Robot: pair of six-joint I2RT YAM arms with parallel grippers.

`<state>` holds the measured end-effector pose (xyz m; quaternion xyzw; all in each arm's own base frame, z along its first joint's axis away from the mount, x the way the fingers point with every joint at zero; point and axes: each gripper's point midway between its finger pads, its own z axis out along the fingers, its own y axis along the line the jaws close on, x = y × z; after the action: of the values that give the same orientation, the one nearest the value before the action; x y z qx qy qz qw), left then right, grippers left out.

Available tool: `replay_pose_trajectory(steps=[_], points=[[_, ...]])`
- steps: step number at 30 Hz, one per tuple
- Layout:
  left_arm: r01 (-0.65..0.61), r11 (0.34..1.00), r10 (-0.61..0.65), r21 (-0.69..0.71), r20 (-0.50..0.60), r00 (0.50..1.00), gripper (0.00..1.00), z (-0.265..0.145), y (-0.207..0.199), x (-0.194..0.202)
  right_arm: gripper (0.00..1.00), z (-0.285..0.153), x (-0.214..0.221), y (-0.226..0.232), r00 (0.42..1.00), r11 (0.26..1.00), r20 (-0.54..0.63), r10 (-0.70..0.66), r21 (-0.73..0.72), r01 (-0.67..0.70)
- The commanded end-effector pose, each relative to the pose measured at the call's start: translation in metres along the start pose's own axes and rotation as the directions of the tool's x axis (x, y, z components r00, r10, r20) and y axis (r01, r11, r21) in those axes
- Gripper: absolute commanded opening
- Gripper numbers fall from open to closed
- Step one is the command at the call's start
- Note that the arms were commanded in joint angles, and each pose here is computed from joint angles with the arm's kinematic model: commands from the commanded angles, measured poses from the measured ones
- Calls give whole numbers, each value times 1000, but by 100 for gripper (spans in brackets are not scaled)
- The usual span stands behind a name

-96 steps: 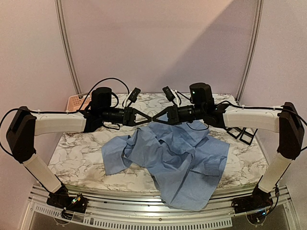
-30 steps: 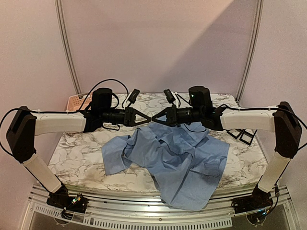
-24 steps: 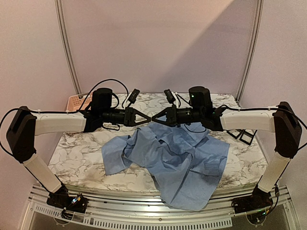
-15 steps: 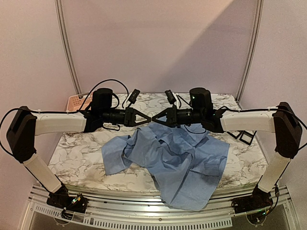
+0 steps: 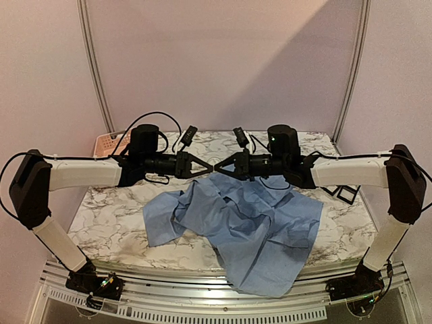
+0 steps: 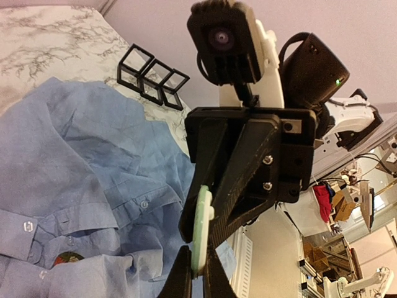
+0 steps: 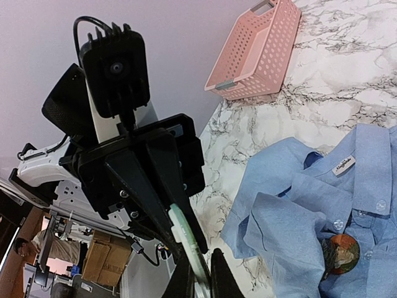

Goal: Remove the brooch from the garment
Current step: Close the brooch securely.

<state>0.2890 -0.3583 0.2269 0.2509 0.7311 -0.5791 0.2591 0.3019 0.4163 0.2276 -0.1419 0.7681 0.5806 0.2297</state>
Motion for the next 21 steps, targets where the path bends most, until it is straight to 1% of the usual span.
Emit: replay_pose_trajectory(steps=[1, 13, 21], points=[[-60, 995, 61, 76, -11, 998, 0, -5, -20, -1, 0, -25, -14, -81, 983, 948, 144, 116, 281, -153], [-40, 999, 40, 37, -4, 999, 0, -7, -8, -4, 0, -29, -15, -82, 981, 945, 157, 112, 289, -155], [-6, 999, 6, -38, -16, 1000, 0, -8, 12, -1, 0, -32, -18, -75, 983, 954, 162, 80, 274, -123]])
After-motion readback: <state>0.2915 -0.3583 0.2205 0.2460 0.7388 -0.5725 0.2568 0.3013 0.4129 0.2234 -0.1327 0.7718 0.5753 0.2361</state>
